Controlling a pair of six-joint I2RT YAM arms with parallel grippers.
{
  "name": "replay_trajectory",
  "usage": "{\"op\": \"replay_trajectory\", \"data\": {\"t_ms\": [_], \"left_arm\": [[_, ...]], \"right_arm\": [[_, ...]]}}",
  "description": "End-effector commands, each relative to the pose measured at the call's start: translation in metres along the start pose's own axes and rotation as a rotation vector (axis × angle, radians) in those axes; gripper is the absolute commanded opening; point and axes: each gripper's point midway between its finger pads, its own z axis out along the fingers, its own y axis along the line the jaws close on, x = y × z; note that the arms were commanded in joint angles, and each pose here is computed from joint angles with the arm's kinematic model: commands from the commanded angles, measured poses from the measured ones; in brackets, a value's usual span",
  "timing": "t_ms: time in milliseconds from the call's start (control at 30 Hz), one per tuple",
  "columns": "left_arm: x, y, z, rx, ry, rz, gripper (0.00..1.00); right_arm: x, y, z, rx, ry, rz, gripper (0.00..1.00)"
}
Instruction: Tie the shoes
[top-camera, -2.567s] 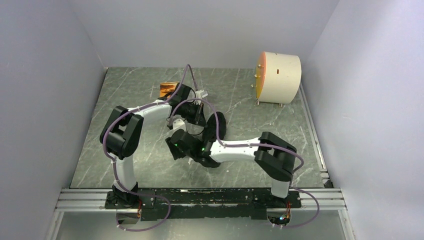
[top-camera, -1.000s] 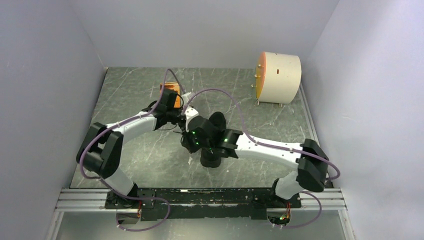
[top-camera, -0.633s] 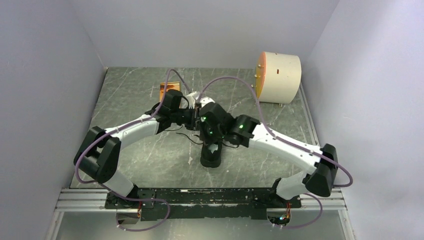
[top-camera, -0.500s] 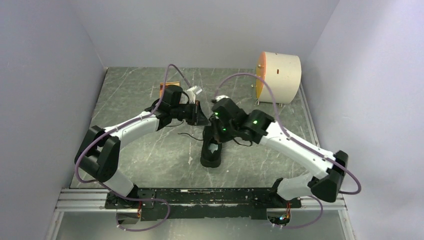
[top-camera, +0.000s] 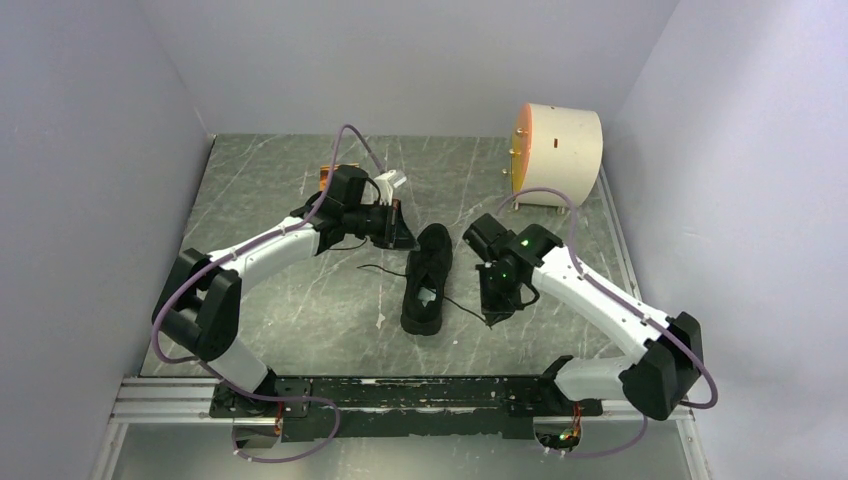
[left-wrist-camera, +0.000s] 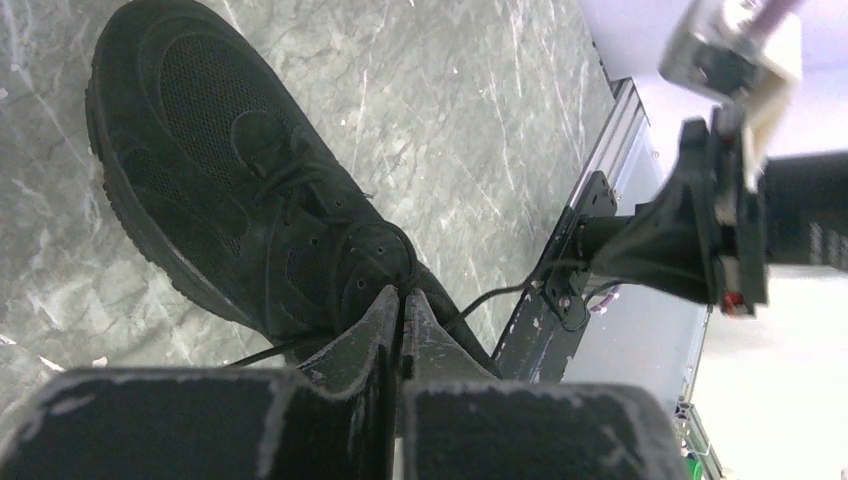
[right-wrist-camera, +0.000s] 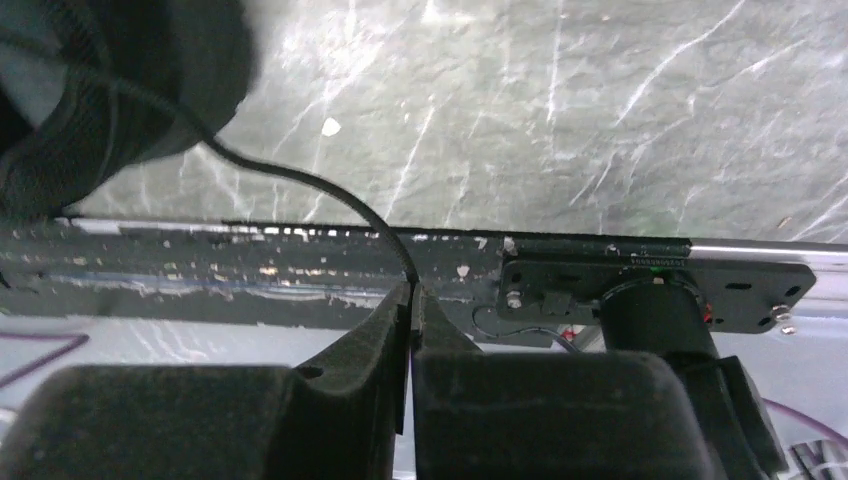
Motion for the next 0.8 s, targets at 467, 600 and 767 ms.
{"op": "replay_trajectory", "data": {"t_ms": [467, 600, 767], "left_arm": [[0.004, -0.009, -0.008, 0.014, 0.004, -0.003, 0.05], [0.002, -0.01, -0.008, 0.02, 0.001, -0.013, 0.05], [-0.001, -0.016, -0.009, 0.038, -0.012, -0.024, 0.05]], "right_arm": [[-0.119, 0.114, -0.029, -0.663, -0.595, -0.501, 0.41], [-0.116, 0.123, -0.014, -0.717, -0.568, -0.539, 0.35], [-0.103, 0.121, 0.02, -0.717, -0.464, -0.542, 0.38]]}}
